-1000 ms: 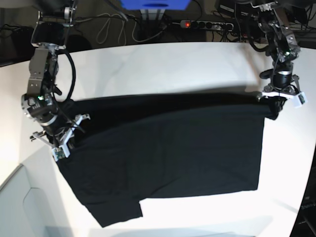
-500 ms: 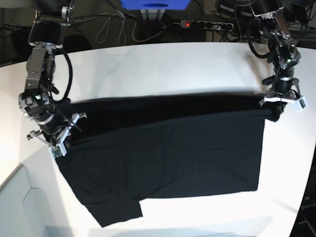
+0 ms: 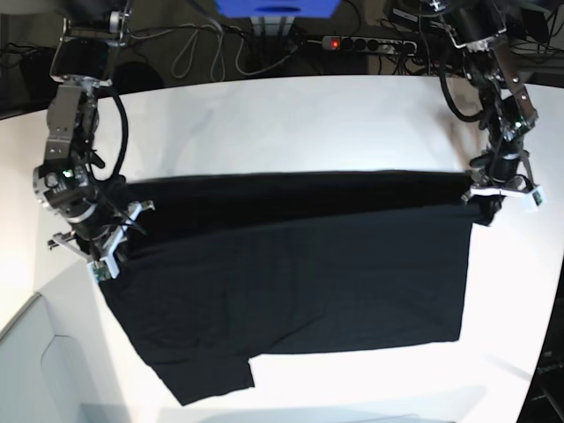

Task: Fold the T-shirt properly
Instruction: 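Hold the shoulder edge raised with both grippers, spreading it taut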

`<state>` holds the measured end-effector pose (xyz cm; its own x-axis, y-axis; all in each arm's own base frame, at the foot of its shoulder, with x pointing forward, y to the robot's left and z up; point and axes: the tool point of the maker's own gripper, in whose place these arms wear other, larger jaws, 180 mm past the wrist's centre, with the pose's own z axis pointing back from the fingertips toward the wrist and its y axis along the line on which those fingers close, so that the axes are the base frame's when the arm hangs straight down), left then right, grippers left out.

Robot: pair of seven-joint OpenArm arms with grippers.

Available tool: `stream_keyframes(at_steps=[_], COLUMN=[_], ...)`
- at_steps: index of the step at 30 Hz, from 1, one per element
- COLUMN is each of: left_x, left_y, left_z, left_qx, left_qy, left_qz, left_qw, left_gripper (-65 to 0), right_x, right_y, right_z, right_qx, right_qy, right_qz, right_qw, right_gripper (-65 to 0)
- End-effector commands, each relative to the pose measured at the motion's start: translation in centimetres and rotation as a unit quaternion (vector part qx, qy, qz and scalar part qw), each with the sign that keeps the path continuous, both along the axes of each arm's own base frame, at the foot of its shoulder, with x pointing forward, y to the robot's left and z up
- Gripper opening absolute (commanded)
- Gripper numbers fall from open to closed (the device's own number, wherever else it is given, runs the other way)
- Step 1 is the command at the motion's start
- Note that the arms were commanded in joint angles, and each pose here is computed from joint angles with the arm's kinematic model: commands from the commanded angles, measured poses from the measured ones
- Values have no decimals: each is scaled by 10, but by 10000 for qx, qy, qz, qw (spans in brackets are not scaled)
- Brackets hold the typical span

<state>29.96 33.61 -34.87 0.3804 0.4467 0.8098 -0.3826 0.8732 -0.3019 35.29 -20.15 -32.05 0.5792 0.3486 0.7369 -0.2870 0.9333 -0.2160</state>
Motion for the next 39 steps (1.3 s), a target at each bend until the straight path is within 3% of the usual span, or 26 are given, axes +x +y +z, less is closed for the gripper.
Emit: stream_keyframes(at_steps=[1, 4, 6, 10, 12, 19, 33, 39], left_x=[13, 15, 15, 15, 13, -13, -12, -23], left_y=[7, 4, 3, 1, 2, 9, 9, 11], left_z=[23, 22, 23, 23, 21, -26, -41, -63], left_qx=[148, 64, 86, 94, 85, -191, -338, -521], left_qy=[-303, -225, -246, -226, -208, 391, 536, 782], left_qz=[-10, -40, -69, -102, -76, 106, 168, 294], left_qw=[9994, 9997, 9996, 9996, 9997, 9990, 9979, 9951], left_gripper=[-605, -460, -394, -279, -262, -260, -268, -462], right_x=[8, 8, 7, 7, 4, -8, -28, -36], right_y=[-4, -2, 1, 2, 2, -15, -51, -74], right_z=[16, 17, 17, 18, 14, 7, 25, -6], right_qx=[-66, -92, -146, -164, -161, -159, -392, -220], right_qy=[-271, -276, -275, -281, -229, -134, -339, 102], right_qz=[50, 150, 332, 387, 380, 138, -304, -656], right_qw=[9996, 9995, 9990, 9987, 9989, 9997, 9982, 9975], right_gripper=[-514, -334, -259, -230, -230, -230, -230, -228])
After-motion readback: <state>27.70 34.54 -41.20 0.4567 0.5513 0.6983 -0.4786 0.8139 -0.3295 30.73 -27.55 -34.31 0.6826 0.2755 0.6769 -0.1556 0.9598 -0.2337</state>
